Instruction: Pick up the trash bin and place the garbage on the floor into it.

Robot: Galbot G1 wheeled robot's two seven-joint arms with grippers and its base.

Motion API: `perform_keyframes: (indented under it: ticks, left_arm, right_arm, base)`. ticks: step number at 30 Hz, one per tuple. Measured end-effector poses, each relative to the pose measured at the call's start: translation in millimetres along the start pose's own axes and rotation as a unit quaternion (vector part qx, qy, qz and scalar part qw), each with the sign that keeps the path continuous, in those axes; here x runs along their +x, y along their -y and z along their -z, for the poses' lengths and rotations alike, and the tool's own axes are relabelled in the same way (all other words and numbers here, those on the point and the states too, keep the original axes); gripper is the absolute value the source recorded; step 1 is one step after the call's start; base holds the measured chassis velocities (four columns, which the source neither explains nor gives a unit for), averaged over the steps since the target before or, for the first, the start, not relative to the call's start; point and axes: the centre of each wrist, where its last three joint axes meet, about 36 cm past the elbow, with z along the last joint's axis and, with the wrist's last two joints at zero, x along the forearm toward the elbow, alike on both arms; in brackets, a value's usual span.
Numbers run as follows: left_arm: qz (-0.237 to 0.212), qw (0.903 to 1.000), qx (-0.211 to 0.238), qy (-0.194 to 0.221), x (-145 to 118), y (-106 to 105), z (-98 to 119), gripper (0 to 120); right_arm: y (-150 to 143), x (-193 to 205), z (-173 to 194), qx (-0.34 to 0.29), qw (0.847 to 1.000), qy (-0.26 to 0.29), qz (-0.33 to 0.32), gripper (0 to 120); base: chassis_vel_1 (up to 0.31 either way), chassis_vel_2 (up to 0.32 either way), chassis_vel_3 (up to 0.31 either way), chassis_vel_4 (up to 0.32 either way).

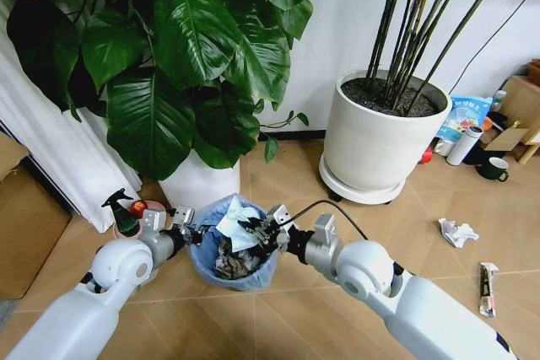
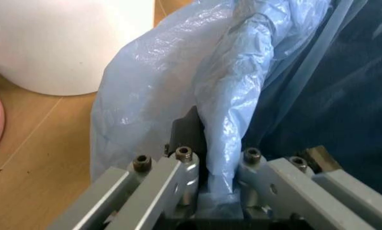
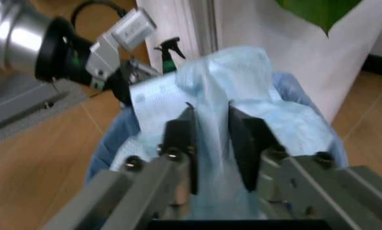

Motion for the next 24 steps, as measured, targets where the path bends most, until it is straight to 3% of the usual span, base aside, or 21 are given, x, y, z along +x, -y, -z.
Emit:
perform_keyframes:
  ticks: [7, 10, 11, 13, 18, 24]
  left_arm:
    - [-0.001, 1.0, 0.0, 0.002, 1.2, -0.3, 1.8, 2]
    - [-0.001, 1.0, 0.0, 0.003, 1.9, -0.3, 2.5, 2]
    - [0.0, 1.0, -0.001, 0.003, 2.8, -1.1, 3.2, 2]
    - [0.0, 1.0, -0.001, 0.003, 3.2, -1.6, 3.5, 2]
    - [0.001, 1.0, -0.003, 0.003, 4.3, -2.9, 3.9, 2]
    - [0.0, 1.0, -0.003, 0.003, 4.3, -2.9, 4.1, 2]
  right_arm:
    - [1.8, 0.8, -0.7, -0.017, 1.0, -0.013, 0.003, 50]
    - [1.8, 0.5, -0.4, -0.018, 1.0, -0.013, 0.003, 54]
    - [2.2, -0.1, 0.6, -0.017, 1.0, -0.012, 0.003, 63]
    - [2.5, -0.3, 1.2, -0.017, 1.0, -0.011, 0.002, 66]
    - [7.5, 0.1, 6.7, -0.015, 1.0, 0.001, -0.009, 89]
    - [12.8, 2.3, 9.2, -0.014, 1.0, 0.011, -0.022, 100]
  base:
    - [0.0, 0.0, 0.0, 0.0]
    - [0.0, 0.0, 0.0, 0.0]
    - [0.0, 0.0, 0.0, 0.0]
    - [0.0, 0.0, 0.0, 0.0]
    - [0.0, 0.0, 0.0, 0.0]
    - [0.0, 0.0, 0.0, 0.0]
